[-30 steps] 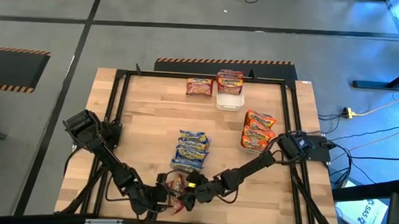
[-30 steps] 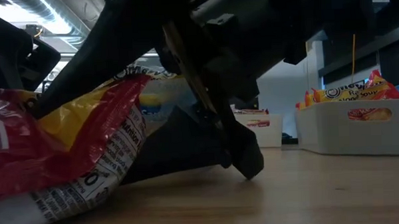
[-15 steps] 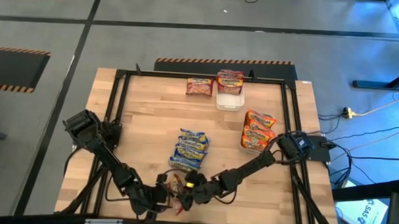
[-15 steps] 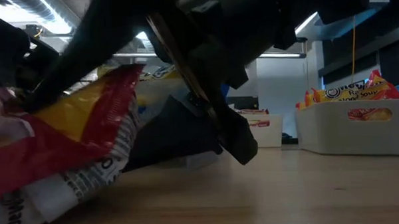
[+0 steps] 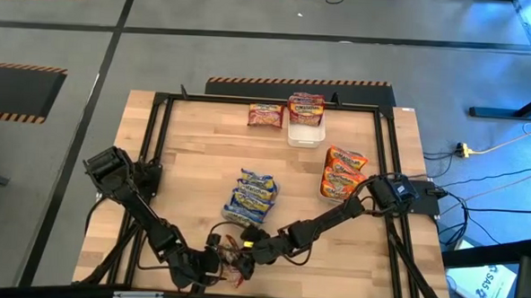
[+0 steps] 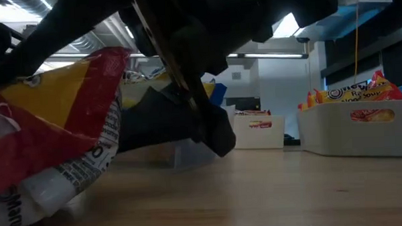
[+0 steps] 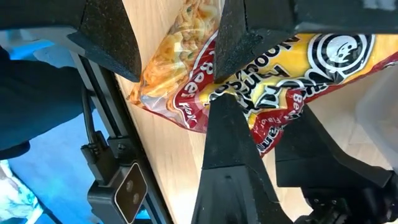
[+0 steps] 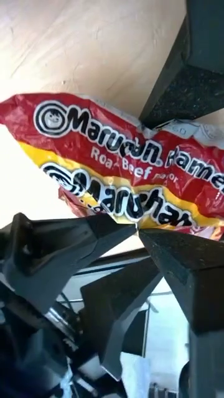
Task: Sort Maruchan noodles
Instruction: Put the bottom red noodle pack into the white bin
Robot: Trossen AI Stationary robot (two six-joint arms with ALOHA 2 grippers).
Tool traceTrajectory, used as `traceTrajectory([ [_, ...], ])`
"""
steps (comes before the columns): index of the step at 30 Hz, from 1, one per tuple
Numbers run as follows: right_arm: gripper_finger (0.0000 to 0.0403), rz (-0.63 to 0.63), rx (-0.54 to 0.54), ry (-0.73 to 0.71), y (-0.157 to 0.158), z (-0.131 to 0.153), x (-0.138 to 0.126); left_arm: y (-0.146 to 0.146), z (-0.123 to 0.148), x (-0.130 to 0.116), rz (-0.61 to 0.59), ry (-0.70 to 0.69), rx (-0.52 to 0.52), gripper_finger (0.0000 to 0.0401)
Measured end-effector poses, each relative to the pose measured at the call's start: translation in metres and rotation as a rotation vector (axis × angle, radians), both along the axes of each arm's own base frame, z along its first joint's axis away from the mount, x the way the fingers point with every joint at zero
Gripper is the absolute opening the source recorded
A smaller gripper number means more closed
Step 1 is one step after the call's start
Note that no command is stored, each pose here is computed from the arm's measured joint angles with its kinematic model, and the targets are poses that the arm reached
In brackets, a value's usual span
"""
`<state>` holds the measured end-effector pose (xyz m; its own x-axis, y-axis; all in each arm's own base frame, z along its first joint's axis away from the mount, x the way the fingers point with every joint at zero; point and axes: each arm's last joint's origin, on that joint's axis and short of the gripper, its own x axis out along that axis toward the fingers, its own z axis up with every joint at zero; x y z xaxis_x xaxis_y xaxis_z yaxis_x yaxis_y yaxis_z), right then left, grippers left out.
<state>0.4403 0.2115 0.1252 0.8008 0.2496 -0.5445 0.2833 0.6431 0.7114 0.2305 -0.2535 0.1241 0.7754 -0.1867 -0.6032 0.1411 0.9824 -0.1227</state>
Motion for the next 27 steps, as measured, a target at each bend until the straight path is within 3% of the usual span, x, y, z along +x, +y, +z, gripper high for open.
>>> traceTrajectory([
  [7, 0.0253, -0.074, 0.055, -0.047, -0.001, 0.005, 0.004, 0.001, 0.000, 0.001, 0.005, -0.005, 0.009, 0.0196],
  [21, 0.0253, -0.057, -0.002, 0.008, -0.003, -0.002, 0.002, 0.001, 0.000, 0.002, 0.008, -0.011, 0.009, 0.0196],
  [27, 0.0253, -0.005, 0.044, 0.042, 0.000, -0.016, 0.003, 0.001, 0.000, 0.001, -0.002, -0.014, 0.017, 0.0196],
])
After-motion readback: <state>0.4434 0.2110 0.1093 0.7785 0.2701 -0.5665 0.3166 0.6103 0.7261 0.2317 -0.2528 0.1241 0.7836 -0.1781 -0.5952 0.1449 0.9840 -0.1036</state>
